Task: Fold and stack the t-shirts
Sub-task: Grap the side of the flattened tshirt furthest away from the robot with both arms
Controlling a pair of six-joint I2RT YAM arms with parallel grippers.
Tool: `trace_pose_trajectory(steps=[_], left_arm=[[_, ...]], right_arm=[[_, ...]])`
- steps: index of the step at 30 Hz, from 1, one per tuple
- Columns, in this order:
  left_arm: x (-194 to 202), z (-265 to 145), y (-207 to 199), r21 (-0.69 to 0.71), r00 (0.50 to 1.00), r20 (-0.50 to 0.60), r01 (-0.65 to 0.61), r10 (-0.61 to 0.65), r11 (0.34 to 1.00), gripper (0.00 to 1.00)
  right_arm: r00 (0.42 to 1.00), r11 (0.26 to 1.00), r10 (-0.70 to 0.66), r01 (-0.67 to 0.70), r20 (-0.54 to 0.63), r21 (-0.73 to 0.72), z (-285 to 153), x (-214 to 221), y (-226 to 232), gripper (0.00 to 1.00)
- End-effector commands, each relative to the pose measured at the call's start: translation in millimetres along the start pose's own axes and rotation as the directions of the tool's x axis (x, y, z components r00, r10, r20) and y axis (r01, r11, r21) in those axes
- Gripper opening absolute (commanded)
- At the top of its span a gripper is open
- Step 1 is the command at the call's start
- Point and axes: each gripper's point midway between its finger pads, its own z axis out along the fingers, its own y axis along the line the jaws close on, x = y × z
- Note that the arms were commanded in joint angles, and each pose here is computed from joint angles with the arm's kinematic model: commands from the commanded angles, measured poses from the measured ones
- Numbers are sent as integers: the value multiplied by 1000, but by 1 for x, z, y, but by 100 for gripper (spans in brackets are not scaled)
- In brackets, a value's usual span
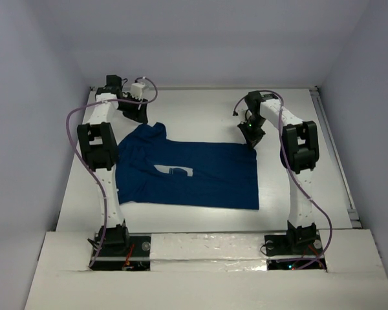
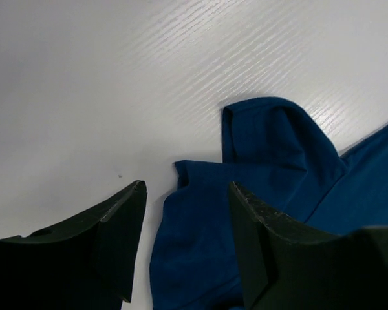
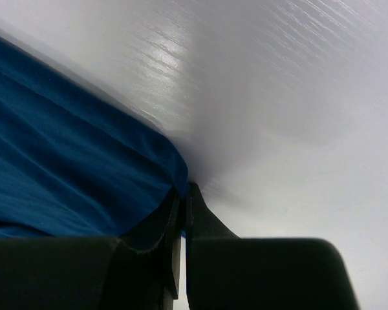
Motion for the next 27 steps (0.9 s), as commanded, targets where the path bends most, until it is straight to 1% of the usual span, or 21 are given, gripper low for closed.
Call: trace_pose_trajectory(steps=[1, 3, 7, 9, 13, 19, 23, 24, 25, 27], left_arm=[[-1, -22, 3, 11, 1000, -3, -12, 12, 1000, 50], [-4, -28, 5, 5, 1000, 15, -18, 18, 1000, 50], [2, -28, 3, 24, 999, -9, -36, 36, 999, 50], [11, -20, 6, 30, 999, -38, -25, 26, 999, 50], [16, -13, 9, 37, 999, -47, -23, 25, 999, 51], [17, -4, 0, 89, 998, -46, -28, 32, 996, 51], [12, -3, -4, 113, 999, -19, -37, 39, 993, 50], [11, -3, -4, 114, 999, -13, -38, 40, 993, 48], [10, -2, -5, 117, 999, -7, -40, 41, 992, 38], [5, -3, -6, 121, 999, 11, -42, 40, 992, 24]], right_arm=[[1000, 1000, -5, 5, 6, -19, -9, 5, 6, 0], [1000, 1000, -5, 5, 8, -18, -9, 5, 6, 0], [1000, 1000, -3, 4, 2, -30, -9, 5, 8, 0], [1000, 999, -5, 5, -3, -46, -9, 6, 11, 0], [1000, 998, -7, 6, -7, -57, -7, 9, 13, 0], [1000, 998, -8, 8, -6, -55, -9, 10, 13, 0], [1000, 999, -5, 5, -7, -50, -9, 10, 12, 0], [1000, 999, -4, 3, -8, -52, -8, 10, 12, 0], [1000, 999, -2, 1, -10, -51, -7, 10, 12, 0], [1000, 999, -10, 10, -7, -51, -7, 9, 16, 0]])
